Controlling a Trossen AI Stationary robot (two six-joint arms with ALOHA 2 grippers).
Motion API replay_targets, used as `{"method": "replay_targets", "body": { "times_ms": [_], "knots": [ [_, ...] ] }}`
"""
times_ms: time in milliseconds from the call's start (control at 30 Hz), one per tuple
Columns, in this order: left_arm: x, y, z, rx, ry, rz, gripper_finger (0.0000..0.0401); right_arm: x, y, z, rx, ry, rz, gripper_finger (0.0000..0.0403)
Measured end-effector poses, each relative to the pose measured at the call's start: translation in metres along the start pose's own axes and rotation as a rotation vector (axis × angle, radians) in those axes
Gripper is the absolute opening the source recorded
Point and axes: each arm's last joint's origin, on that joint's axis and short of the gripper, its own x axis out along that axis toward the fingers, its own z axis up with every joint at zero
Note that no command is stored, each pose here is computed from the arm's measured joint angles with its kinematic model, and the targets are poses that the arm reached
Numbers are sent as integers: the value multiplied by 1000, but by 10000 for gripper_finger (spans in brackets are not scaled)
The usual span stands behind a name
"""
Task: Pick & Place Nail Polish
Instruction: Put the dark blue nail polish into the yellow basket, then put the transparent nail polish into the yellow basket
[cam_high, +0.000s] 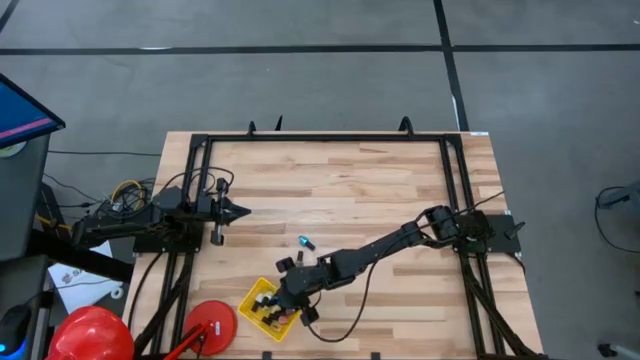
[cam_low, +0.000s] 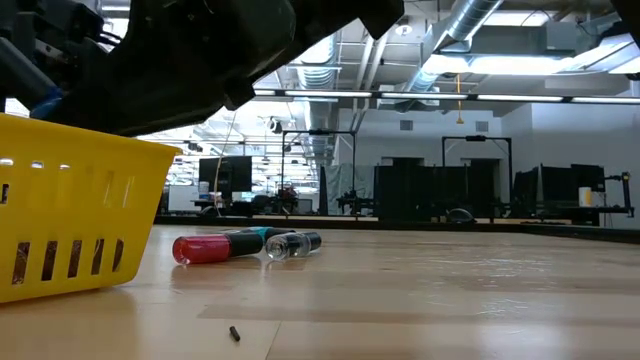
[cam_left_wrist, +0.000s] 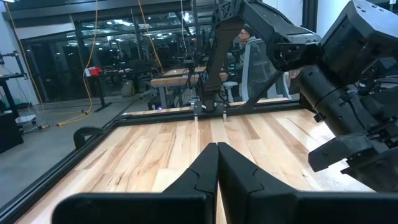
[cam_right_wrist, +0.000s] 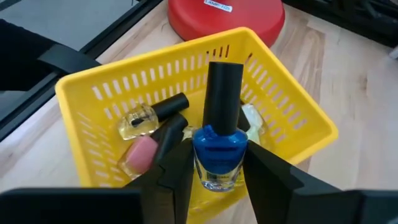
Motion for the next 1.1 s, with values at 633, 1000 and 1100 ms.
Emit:
{"method": "replay_targets", "body": {
  "times_ms": [633, 1000, 1100],
  "knots": [
    [0, 0, 0, 0, 0, 0, 1, 0, 0, -3, 1, 34, 6, 163],
    [0, 0, 0, 0, 0, 0, 1, -36, -11, 24, -1, 163, 9, 211],
    [0, 0, 0, 0, 0, 0, 1, -58, -23, 21, 18, 293, -2, 214]
  ]
}}
